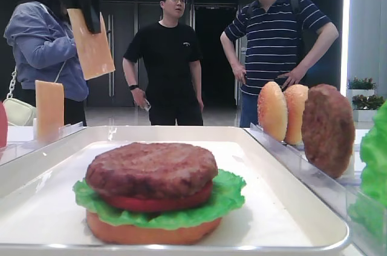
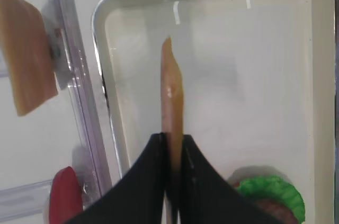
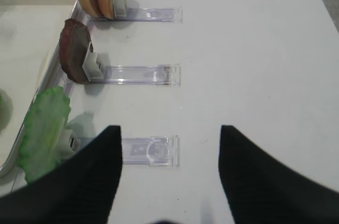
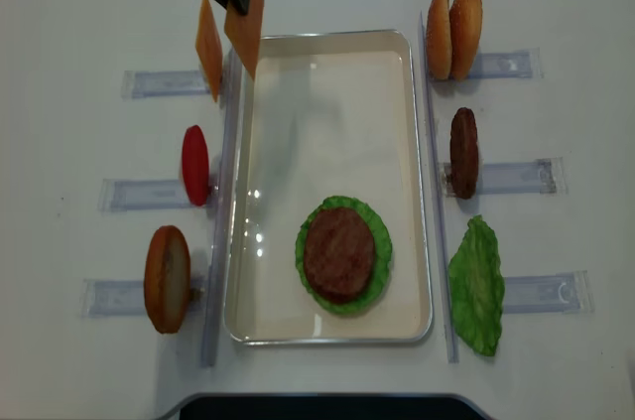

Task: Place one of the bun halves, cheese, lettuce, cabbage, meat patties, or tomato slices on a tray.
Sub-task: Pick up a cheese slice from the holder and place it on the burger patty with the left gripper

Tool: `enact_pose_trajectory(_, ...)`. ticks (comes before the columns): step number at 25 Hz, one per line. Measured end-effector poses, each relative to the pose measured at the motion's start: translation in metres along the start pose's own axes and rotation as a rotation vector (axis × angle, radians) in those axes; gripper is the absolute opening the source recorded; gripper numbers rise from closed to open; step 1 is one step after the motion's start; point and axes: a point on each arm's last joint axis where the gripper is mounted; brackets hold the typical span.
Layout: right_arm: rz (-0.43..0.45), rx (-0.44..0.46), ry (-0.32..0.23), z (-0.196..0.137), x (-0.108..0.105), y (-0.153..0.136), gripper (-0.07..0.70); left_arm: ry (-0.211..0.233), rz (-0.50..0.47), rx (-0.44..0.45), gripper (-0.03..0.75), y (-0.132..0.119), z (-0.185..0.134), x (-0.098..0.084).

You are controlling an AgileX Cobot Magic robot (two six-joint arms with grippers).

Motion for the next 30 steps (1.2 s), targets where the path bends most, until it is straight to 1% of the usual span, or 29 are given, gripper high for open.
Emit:
enact_pose_trajectory(6,0.0,0.0,0.0,0.0,0.0,0.0,0.417,-0.016,-0.012,0.054,0.03,-0.012,-0.01,-0.018)
enact_pose_trajectory(15,0.0,0.0,0.0,0.0,0.0,0.0,0.417,-0.037,-0.046,0.117,0.03,-0.021,-0.03,-0.045)
enact_pose_trajectory(22,0.0,0.001,0.0,0.0,0.0,0.0,0.417,-0.04,-0.107,0.082,0.03,-0.027,-0.047,-0.067)
enact_pose_trajectory(28,0.0,0.001,0.0,0.0,0.0,0.0,0.417,-0.03,-0.149,0.073,0.03,-0.036,-0.069,-0.078)
enact_pose_trajectory(30,0.0,0.001,0.0,0.0,0.0,0.0,0.417,-0.024,-0.166,0.055,0.03,-0.035,-0.076,-0.082)
Point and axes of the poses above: a point on each arm's last joint axis where the gripper is mounted, y pointing back along that axis away from the gripper, x along the wrist's bending axis when the last joint is at zero, z = x × y, and after that the axes turned 14 degrees about -y, right-handed
